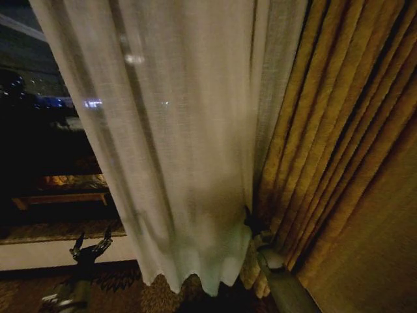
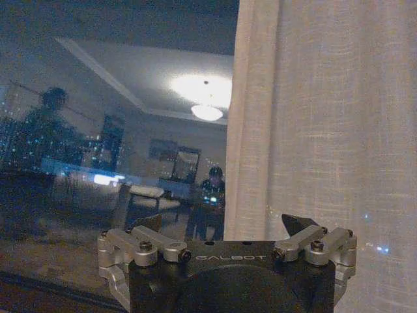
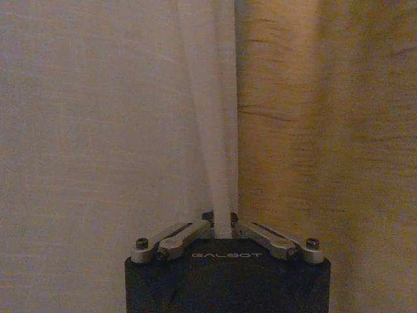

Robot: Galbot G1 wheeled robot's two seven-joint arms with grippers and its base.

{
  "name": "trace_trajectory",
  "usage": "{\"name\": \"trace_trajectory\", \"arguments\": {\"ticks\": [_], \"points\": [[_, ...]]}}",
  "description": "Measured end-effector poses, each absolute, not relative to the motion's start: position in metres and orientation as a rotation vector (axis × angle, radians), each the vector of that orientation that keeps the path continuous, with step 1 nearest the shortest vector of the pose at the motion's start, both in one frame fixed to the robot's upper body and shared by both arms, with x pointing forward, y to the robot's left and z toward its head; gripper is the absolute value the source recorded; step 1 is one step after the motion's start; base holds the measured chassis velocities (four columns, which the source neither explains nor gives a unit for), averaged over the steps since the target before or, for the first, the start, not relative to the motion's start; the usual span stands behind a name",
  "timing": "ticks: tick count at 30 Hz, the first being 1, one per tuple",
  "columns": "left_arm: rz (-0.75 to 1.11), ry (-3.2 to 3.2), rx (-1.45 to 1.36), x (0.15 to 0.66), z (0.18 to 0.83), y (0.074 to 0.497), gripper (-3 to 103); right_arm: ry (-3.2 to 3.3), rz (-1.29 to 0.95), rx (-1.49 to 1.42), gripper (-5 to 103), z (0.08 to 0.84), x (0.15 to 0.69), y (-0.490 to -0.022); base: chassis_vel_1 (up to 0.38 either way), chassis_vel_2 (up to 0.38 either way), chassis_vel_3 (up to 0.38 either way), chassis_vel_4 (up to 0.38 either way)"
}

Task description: Open the curtains by pulling them apart, changing their state from closed to fully open.

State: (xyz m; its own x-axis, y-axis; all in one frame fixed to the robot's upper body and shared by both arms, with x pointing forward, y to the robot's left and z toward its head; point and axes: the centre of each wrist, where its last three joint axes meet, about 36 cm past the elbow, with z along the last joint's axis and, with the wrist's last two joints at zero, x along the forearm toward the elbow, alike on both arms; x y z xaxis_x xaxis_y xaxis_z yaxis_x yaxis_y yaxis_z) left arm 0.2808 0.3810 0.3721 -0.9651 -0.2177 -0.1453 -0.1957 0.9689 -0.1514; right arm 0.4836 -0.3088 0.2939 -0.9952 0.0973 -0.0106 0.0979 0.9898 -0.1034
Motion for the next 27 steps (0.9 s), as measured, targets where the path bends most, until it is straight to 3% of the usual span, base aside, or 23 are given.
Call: {"name": "trace_trajectory", "arguments": {"ticks": [10, 19, 23, 26, 27], "points": [[-0.204, 2.957, -0.312, 0.281, 0.372, 0.381, 100, 3.107, -0.253, 0.414, 0, 0.306, 0.494, -0.337, 0.0, 0.0, 0.0, 0.0], [-0.204, 2.957, -0.312, 0.281, 0.372, 0.381, 100, 3.093, -0.13, 0.208, -3, 0.317, 0.473, -0.305, 0.0, 0.0, 0.0, 0.0], [-0.204, 2.957, -0.312, 0.281, 0.372, 0.381, 100, 3.08, -0.084, 0.036, 17, 0.322, 0.452, -0.281, 0.0, 0.0, 0.0, 0.0], [-0.204, 2.957, -0.312, 0.281, 0.372, 0.381, 100, 3.078, -0.064, 0.007, 17, 0.324, 0.446, -0.275, 0.0, 0.0, 0.0, 0.0], [-0.204, 2.957, -0.312, 0.281, 0.372, 0.381, 100, 3.072, -0.034, -0.036, 28, 0.327, 0.438, -0.266, 0.0, 0.0, 0.0, 0.0]]}}
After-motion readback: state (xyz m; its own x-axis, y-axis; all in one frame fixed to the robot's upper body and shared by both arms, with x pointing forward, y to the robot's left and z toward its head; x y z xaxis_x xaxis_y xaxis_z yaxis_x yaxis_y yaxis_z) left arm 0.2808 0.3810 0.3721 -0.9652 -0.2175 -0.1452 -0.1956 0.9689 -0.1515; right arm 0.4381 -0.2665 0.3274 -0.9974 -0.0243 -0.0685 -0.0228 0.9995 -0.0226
